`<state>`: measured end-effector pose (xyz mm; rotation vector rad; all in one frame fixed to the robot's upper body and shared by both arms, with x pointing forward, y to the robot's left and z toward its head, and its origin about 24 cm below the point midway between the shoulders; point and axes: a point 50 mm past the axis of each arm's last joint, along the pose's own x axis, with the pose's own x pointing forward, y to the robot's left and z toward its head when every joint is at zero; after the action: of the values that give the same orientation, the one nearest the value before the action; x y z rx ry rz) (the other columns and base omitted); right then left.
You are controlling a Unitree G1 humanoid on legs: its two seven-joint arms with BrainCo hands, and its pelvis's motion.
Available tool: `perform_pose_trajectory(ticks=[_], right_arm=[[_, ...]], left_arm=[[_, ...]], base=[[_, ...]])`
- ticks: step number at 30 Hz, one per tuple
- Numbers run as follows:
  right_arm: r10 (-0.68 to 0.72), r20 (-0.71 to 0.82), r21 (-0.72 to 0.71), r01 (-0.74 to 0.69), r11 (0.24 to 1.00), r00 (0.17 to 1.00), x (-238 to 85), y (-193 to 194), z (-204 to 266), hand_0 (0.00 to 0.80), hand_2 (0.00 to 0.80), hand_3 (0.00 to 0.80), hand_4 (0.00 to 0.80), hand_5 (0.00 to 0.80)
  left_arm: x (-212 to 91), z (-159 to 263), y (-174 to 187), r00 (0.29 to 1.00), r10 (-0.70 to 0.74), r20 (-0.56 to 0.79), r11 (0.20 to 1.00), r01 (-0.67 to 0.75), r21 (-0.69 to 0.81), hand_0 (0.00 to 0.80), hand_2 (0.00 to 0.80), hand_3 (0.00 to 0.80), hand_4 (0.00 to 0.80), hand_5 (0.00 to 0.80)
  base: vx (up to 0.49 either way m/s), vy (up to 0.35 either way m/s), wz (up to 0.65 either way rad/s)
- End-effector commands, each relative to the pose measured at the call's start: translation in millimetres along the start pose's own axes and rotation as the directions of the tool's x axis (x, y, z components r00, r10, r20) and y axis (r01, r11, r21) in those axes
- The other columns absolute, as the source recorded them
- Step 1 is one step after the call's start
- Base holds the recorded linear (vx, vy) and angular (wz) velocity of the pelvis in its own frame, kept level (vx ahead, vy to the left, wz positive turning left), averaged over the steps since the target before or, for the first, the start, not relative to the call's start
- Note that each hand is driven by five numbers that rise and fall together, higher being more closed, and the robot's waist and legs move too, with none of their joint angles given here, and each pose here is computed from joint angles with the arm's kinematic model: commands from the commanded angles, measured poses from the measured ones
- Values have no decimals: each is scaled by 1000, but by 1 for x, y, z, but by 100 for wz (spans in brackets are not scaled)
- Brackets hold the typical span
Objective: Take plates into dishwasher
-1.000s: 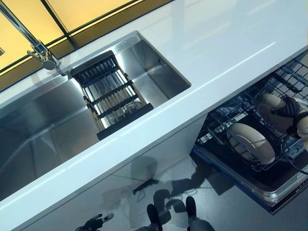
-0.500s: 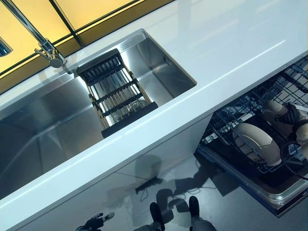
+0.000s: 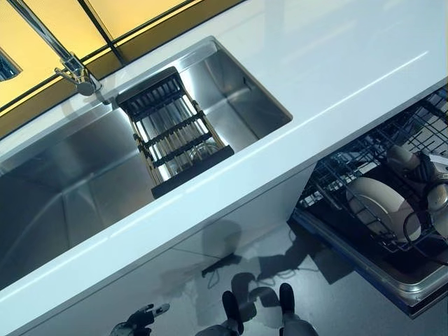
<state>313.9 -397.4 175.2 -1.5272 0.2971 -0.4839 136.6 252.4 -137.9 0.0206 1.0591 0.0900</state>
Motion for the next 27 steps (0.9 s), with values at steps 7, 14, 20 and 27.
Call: perform_pose_trajectory(ticks=[7, 14, 20, 27], right_arm=[[-56, -117, -125, 41, 991, 992, 7, -16, -16, 800, 800, 800, 800, 800], [-53, -139, -100, 39, 994, 989, 7, -16, -18, 0, 0, 0, 0, 0], [-2, -186, -46, -7, 999, 983, 3, -14, -28, 0, 0, 0, 0, 0], [25, -211, 56, -13, 998, 977, 2, -34, -35, 0, 0, 0, 0, 0]], left_arm=[[2, 10, 0, 1000, -9, 5, 1000, 9, 18, 0, 0, 0, 0, 0], [2, 12, 1, 1000, -18, 9, 1000, 18, 22, 0, 0, 0, 0, 0], [0, 8, 7, 1000, -6, 0, 1000, 6, 23, 0, 0, 0, 0, 0], [-3, 1, 16, 999, 22, -23, 999, -21, 39, 0, 0, 0, 0, 0]], base=[[0, 0, 0], [0, 0, 0], [16, 10, -1], [50, 19, -2]])
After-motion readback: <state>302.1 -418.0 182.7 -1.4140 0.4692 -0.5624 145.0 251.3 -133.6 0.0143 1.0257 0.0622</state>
